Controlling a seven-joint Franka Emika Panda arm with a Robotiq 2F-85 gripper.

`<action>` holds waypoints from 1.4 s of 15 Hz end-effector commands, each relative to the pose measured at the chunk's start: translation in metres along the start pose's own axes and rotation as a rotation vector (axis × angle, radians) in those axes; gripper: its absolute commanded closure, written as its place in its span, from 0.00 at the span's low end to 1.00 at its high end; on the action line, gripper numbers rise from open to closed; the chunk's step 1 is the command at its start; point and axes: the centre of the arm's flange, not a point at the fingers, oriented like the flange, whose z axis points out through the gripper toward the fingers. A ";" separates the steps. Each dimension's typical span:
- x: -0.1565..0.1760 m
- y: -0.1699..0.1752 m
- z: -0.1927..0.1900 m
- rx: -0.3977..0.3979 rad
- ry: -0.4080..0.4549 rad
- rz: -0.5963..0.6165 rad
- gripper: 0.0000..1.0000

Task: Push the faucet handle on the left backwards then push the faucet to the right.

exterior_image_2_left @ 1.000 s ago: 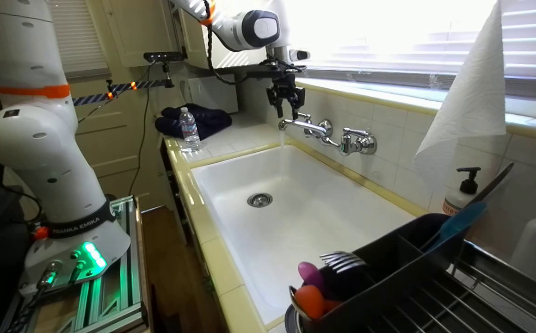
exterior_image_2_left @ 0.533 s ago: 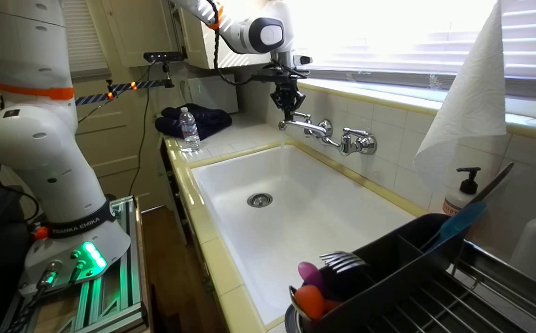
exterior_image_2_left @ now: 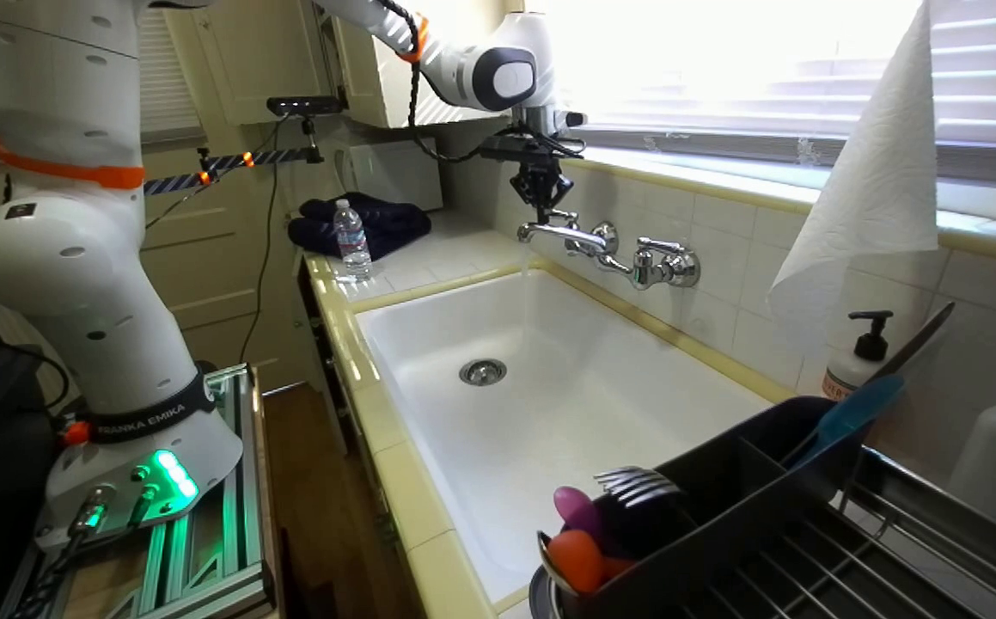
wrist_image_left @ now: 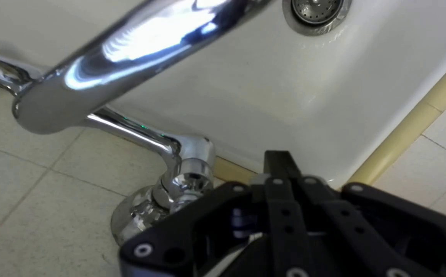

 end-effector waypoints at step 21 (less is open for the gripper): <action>0.037 0.007 0.017 0.039 0.196 0.026 1.00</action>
